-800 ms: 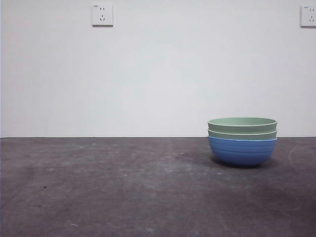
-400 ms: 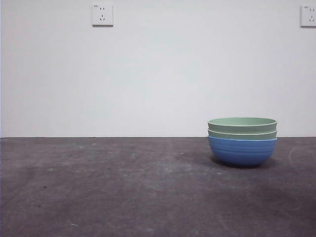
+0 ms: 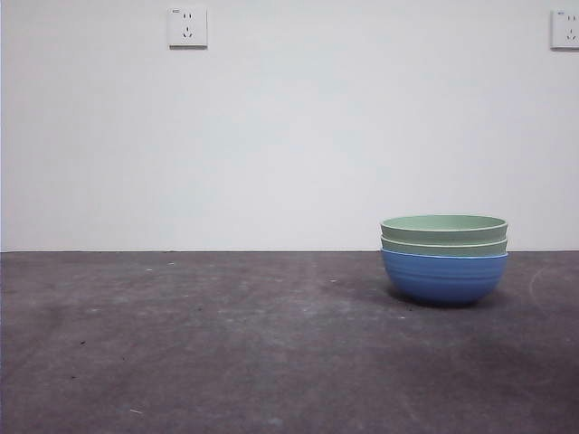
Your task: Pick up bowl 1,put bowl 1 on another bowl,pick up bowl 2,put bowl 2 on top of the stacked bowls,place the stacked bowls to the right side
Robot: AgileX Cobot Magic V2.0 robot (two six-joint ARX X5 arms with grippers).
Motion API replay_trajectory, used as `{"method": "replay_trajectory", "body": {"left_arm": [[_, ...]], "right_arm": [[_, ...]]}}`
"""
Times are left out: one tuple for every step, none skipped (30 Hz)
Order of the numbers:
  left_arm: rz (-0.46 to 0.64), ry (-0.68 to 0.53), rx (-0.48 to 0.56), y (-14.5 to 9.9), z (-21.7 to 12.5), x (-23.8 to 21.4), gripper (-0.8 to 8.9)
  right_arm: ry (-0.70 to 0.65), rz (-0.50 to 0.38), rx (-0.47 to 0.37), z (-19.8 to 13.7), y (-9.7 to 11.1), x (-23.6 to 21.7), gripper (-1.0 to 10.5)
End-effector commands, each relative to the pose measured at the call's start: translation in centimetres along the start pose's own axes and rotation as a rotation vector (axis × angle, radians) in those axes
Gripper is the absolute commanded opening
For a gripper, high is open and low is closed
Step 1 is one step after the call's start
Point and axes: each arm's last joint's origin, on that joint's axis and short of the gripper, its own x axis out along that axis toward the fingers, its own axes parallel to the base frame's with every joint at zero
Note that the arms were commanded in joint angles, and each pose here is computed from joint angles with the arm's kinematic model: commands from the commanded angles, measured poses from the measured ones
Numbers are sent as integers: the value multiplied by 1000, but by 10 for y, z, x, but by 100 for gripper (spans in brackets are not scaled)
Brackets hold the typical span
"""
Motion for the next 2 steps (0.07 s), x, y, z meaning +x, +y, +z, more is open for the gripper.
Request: {"method": "replay_trajectory", "body": {"left_arm": [[8, 9, -11, 1, -4, 1, -3], [8, 9, -11, 1, -4, 1, -3]], "right_arm": [[18, -5, 13, -4, -1, 1, 2], [18, -5, 13, -4, -1, 1, 2]]}}
